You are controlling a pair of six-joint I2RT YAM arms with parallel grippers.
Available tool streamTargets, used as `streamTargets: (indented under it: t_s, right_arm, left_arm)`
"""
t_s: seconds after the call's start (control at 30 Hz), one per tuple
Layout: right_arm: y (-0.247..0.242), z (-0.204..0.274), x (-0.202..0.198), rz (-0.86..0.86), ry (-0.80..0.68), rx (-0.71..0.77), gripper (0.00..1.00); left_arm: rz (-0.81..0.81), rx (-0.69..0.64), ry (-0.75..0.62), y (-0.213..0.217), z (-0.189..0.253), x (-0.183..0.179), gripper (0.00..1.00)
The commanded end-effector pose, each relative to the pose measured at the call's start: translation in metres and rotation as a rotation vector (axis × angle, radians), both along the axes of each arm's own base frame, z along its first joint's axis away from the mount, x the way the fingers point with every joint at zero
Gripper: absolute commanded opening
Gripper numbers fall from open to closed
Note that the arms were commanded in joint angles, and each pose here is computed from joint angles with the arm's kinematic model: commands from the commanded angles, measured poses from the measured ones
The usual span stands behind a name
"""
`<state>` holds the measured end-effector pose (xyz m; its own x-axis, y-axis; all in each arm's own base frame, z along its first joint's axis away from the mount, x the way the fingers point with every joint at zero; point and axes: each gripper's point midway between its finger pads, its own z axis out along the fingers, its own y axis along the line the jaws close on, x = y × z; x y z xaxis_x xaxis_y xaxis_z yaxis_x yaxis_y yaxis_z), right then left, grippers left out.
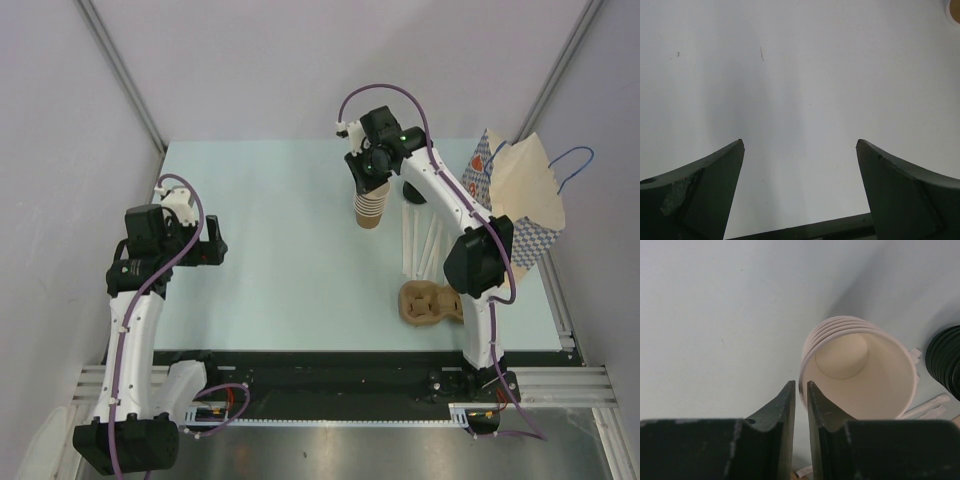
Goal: Pack the takeout coffee
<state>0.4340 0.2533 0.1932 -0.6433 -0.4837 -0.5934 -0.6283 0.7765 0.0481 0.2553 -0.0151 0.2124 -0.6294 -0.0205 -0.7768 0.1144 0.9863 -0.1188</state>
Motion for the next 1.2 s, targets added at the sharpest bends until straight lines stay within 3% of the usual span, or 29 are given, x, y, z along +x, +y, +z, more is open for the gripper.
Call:
streamTargets:
  t_s: [0.0, 1.17]
  right_arm:
    - [-0.004, 0.027, 0.006, -0.008, -0.07, 0.017, 0.21]
    - [-0.005, 0.009, 0.008, -0.008, -0.033, -0.006, 0.2]
  left_arm:
    - [-0.01, -0.018, -0.039, -0.004, 0.007, 0.005, 0.99]
    - [-0.016, -0.027, -0.039, -0.005, 0.009, 0.011, 1.0]
